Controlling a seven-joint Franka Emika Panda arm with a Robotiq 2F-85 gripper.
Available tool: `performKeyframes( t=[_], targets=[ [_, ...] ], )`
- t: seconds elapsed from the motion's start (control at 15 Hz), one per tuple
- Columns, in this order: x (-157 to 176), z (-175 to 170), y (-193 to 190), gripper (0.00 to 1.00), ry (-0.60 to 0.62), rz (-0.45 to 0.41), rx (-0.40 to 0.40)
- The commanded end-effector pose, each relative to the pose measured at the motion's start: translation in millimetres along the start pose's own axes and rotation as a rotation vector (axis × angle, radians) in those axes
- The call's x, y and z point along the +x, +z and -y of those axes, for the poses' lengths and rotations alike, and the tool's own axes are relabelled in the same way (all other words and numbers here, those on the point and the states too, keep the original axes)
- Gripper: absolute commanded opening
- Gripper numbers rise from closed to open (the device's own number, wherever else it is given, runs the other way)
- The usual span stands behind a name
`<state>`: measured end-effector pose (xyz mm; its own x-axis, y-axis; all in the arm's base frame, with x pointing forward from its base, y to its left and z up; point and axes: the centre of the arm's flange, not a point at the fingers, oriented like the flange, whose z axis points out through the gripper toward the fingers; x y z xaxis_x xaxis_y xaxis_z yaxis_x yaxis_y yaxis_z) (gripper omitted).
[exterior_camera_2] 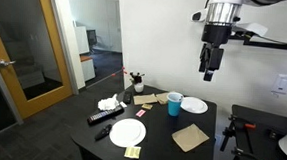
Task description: Remove the pen from the cup and put it on the table
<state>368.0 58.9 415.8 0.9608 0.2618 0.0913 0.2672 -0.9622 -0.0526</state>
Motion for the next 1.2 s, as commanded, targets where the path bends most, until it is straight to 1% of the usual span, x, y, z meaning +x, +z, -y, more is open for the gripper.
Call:
performKeyframes(
  t=[0.0, 0.47, 0.67, 0.93, 1.13],
  targets=[
    [0, 0, 0, 1.00, 0.000, 0.000, 0.000],
    [0, 0, 0, 1.00, 0.000, 0.000, 0.000],
    [4, -4, -4, 1.00, -0.003, -0.034, -0.016],
    [22, -27, -18, 1.00, -0.004, -0.094, -0.030],
    [33, -51, -25, 1.00, -0.005, -0.116, -0.042]
  ],
)
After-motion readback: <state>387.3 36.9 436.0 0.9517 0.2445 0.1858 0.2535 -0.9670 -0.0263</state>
